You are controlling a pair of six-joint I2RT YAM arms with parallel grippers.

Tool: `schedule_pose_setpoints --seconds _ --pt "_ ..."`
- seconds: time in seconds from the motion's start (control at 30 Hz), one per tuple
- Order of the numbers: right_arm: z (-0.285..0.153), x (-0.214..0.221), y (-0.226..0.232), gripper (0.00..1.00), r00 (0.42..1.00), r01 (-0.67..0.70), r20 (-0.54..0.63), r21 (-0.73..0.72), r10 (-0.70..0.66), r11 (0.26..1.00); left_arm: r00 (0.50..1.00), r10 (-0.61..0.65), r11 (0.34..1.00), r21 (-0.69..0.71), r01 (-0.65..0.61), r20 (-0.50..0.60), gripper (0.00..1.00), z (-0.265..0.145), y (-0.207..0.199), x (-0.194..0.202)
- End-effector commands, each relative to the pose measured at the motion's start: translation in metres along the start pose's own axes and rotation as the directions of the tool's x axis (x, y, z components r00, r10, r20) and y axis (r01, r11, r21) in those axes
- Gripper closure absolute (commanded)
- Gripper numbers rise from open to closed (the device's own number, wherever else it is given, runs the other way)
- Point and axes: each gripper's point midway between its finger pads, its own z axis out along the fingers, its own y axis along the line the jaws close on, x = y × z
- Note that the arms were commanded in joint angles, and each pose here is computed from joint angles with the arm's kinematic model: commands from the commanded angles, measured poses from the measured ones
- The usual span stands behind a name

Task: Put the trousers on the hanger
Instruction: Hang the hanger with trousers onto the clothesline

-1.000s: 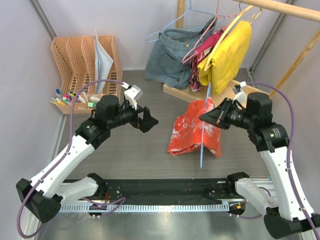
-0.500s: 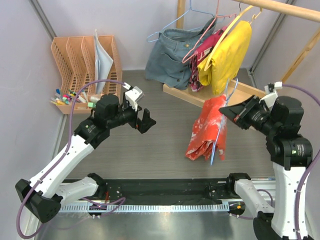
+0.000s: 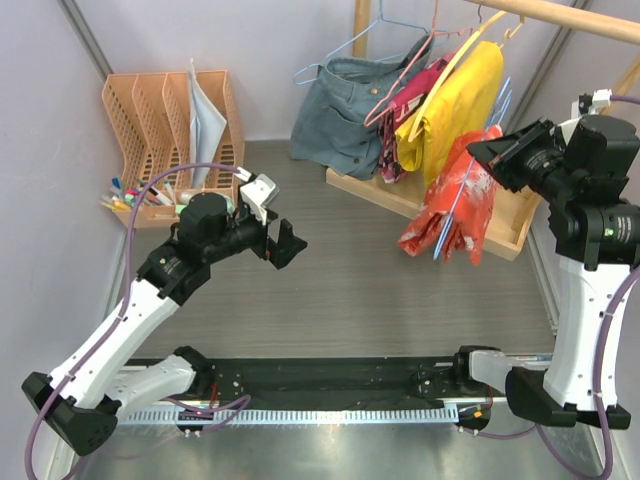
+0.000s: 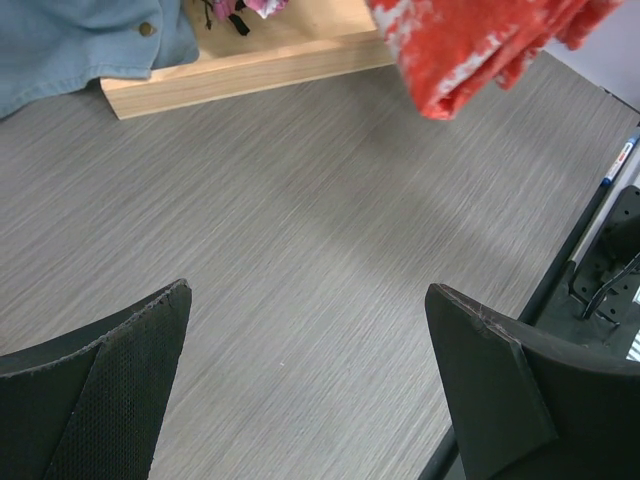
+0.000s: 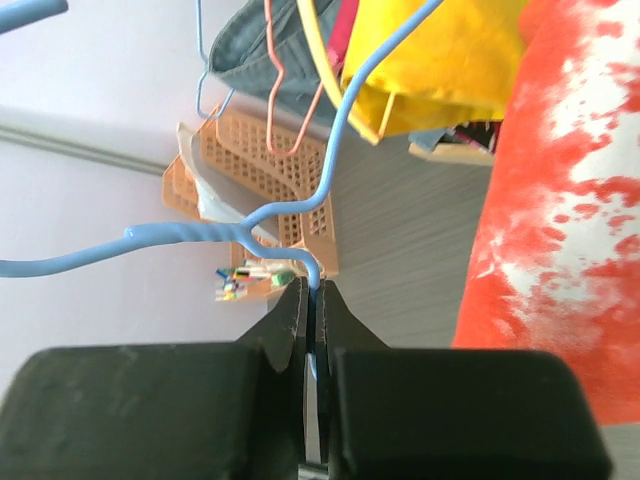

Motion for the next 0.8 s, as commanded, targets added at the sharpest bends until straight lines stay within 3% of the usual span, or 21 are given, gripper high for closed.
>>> schedule_pose_setpoints --seconds 0.0,0.47,0.77 --pt "-0.012 -0.057 0.039 0.99 0.969 0.111 0.231 -0.065 -0.093 0.992 0.998 0.040 0.999 -0.022 -0.038 0.058 0.00 -0.011 0.001 -0.018" --pt "0.026 -0.132 0.045 0.99 0.894 0.175 0.408 0.058 -0.184 0.983 0.997 0.049 0.999 -0.017 -0.048 0.060 0.00 -0.015 -0.001 -0.016" --pt "0.015 -0.157 0.042 0.99 0.831 0.193 0.508 0.122 -0.228 0.974 0.998 0.040 0.999 -0.021 -0.039 0.055 0.00 -0.013 0.000 -0.011"
